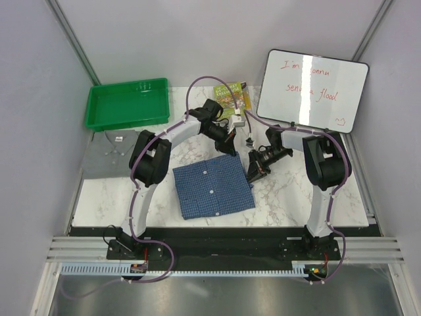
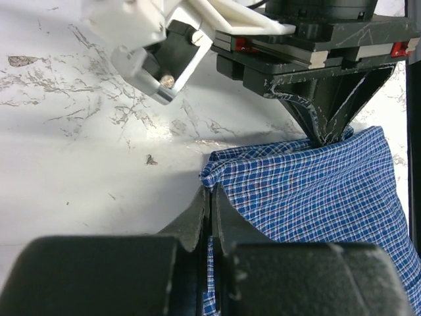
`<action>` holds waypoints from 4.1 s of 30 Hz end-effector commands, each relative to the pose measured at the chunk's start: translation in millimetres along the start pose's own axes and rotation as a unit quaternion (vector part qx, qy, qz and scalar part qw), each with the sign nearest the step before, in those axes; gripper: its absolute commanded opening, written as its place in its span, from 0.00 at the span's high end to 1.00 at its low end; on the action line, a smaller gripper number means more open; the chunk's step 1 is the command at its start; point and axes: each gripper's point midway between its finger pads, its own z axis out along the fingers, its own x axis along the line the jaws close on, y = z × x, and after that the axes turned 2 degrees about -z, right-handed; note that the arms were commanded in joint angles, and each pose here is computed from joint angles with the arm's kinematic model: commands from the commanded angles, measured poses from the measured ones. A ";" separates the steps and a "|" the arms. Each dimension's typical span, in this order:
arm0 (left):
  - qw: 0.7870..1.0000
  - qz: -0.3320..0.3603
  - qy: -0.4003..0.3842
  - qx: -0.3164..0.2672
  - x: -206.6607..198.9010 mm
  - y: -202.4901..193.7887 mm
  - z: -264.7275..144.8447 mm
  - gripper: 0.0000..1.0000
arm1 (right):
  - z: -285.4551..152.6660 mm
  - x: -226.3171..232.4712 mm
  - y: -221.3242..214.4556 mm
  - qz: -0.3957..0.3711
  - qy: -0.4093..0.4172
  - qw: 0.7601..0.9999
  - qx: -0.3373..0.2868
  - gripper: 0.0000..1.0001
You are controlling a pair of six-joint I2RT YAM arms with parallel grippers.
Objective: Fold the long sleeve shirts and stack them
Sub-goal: Fold the shirt
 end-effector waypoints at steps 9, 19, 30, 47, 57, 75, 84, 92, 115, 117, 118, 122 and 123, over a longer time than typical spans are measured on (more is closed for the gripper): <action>0.998 -0.007 0.042 -0.038 17.8 29.7 -19.2 0.98 | 6.7 35.3 -34.0 0.021 0.068 0.997 0.037 1.00; 0.997 -0.014 0.063 -0.044 21.7 31.6 -23.4 0.98 | 14.1 34.2 -46.8 0.078 0.104 0.989 0.076 0.86; 0.997 -0.022 0.064 -0.043 22.2 25.8 -21.8 0.98 | 18.0 16.0 -61.0 0.076 0.061 0.991 0.091 0.89; 0.989 -0.097 0.104 -0.039 33.3 25.1 -62.8 0.48 | -38.5 -4.2 -28.2 -0.033 -0.061 0.993 0.091 0.54; 0.973 -0.190 0.115 0.059 -22.1 -73.3 -175.6 0.28 | -51.3 57.2 8.2 -0.203 -0.065 0.975 0.057 0.53; 0.957 -0.223 0.113 0.145 -48.3 -153.6 -189.1 0.34 | 14.7 -0.4 -37.1 -0.245 -0.139 0.944 0.174 0.61; 0.948 -0.225 0.169 0.146 6.9 -160.1 -185.9 0.98 | 15.2 -7.1 -34.1 -0.250 -0.152 0.940 0.176 0.60; 0.948 -0.225 0.193 0.116 55.4 -145.3 -177.7 0.97 | 11.3 14.2 -20.8 -0.253 -0.136 0.947 0.145 0.55; 0.904 -0.418 0.082 -0.045 -23.8 -93.4 -156.0 0.31 | 0.8 -4.8 138.6 -0.159 -0.098 0.979 -0.080 0.48; 0.890 -0.445 0.095 -0.025 -3.6 -116.5 -143.8 0.32 | -9.3 -30.0 140.5 -0.124 -0.112 0.981 -0.095 0.48; 0.884 -0.456 0.098 -0.020 3.8 -121.8 -140.3 0.33 | -14.5 -45.4 143.4 -0.111 -0.117 0.981 -0.103 0.48; 0.886 -0.448 0.117 -0.025 53.5 -123.8 -133.0 0.34 | -18.1 -77.1 147.6 -0.093 -0.147 0.979 -0.104 0.48; 0.886 -0.448 0.118 -0.026 59.8 -124.2 -132.2 0.34 | -20.1 -76.1 154.0 -0.097 -0.146 0.978 -0.109 0.48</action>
